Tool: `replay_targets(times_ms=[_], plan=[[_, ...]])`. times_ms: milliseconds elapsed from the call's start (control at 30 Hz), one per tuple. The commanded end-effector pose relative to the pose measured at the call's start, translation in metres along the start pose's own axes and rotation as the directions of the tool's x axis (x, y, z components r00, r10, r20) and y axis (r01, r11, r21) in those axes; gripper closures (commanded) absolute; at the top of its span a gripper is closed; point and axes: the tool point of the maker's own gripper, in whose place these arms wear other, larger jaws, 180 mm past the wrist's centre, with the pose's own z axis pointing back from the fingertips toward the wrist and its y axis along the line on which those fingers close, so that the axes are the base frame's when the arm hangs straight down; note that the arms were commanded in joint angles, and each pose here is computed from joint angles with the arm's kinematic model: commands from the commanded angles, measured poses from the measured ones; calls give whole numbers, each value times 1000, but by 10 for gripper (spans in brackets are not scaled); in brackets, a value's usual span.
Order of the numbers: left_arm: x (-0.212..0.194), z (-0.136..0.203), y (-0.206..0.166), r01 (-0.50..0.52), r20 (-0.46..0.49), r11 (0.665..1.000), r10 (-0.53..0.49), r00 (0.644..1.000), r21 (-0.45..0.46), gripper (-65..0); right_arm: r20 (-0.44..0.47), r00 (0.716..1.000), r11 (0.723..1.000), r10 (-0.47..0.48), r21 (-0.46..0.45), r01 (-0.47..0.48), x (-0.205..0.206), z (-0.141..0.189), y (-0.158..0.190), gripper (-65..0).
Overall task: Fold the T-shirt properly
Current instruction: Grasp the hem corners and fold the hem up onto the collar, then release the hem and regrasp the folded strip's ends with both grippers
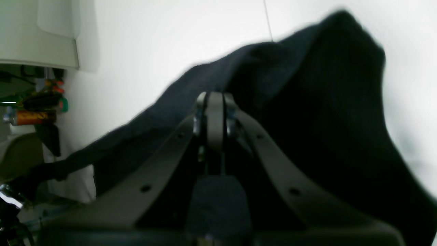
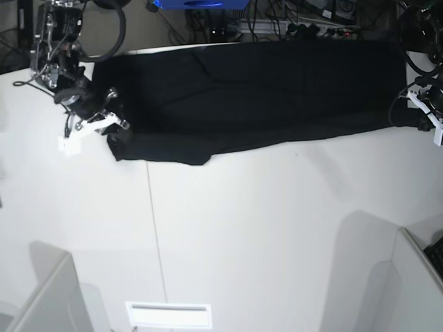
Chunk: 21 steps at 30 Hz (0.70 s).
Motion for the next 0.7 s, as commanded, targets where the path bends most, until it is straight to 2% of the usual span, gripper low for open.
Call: replay_targets(times_ms=[0, 267, 500, 667], plan=[[10, 5, 8, 22, 25, 1000, -22, 999, 22, 0, 42, 999, 999, 18, 29, -19, 11, 6, 9, 0], [-9, 10, 5, 39, -26, 999, -39, 999, 11, 0, 23, 999, 999, -48, -7, 48, -1, 21, -12, 0], [-27, 25, 26, 20, -62, 997, -16, 998, 71, 0, -37, 996, 996, -84, -46, 82, -31, 28, -25, 0], [-41, 28, 22, 32, -101, 998, -26, 995, 57, 0, -87, 982, 986, -166, 13, 168, -47, 36, -15, 0]])
